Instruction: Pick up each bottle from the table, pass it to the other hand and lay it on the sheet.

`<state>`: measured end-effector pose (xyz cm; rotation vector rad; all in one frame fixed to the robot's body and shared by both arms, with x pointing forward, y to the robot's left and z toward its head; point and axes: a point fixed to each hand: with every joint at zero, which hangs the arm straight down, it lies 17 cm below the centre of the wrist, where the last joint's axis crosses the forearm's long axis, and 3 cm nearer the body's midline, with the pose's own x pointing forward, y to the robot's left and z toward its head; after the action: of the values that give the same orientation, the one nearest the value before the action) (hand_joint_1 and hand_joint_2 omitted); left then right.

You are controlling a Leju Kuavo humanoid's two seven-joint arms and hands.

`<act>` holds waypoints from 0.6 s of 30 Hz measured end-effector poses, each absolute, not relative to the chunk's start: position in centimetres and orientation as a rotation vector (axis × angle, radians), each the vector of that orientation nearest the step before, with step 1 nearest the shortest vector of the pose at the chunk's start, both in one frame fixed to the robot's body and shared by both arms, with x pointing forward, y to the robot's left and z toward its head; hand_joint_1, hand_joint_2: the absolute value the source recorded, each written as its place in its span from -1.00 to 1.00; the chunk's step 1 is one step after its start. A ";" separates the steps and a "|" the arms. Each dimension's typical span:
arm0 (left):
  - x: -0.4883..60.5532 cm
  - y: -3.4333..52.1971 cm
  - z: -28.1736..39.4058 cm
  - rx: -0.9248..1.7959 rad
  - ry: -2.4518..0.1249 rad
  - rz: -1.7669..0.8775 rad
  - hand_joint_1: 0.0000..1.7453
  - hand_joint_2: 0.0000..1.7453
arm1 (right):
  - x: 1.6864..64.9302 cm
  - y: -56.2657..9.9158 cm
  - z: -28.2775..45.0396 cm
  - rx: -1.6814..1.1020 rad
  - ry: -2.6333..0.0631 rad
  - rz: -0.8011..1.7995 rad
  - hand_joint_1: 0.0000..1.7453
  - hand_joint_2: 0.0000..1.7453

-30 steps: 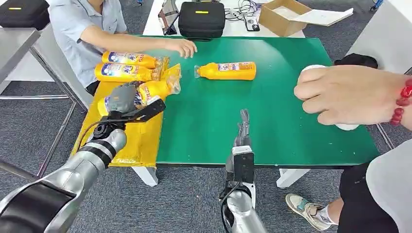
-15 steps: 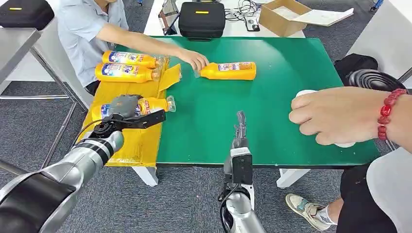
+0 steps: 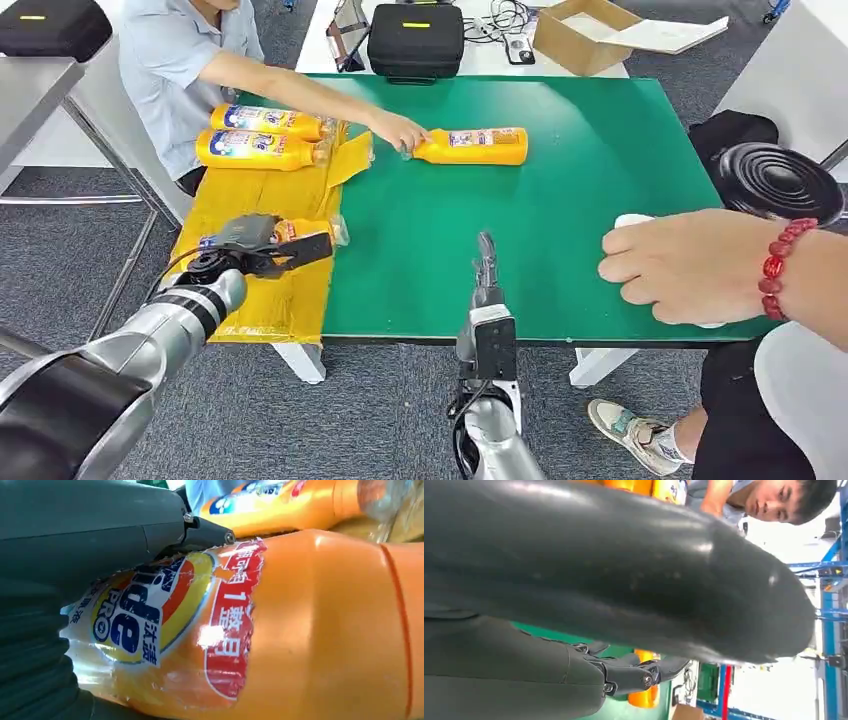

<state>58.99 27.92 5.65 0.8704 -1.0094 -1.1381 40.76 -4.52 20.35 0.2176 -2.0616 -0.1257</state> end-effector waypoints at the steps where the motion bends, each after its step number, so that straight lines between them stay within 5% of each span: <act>1: 58.9 28.0 5.4 0.866 -1.004 -1.140 -0.30 1.00 | 40.8 -4.5 20.3 0.220 -2.059 -0.124 -1.00 -1.00; 11: 57.3 27.7 3.0 0.767 -1.006 -1.083 -0.86 1.00 | 40.7 -4.1 19.3 0.223 -2.039 -0.102 -1.00 -1.00; 18: 57.1 27.6 2.8 0.773 -1.018 -1.099 -0.94 1.00 | 40.7 -3.9 19.0 0.215 -2.035 -0.089 -1.00 -1.00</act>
<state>57.14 27.64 2.77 0.7735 -1.0182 -1.0987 40.73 -3.93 19.02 0.2155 -2.0353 -0.0887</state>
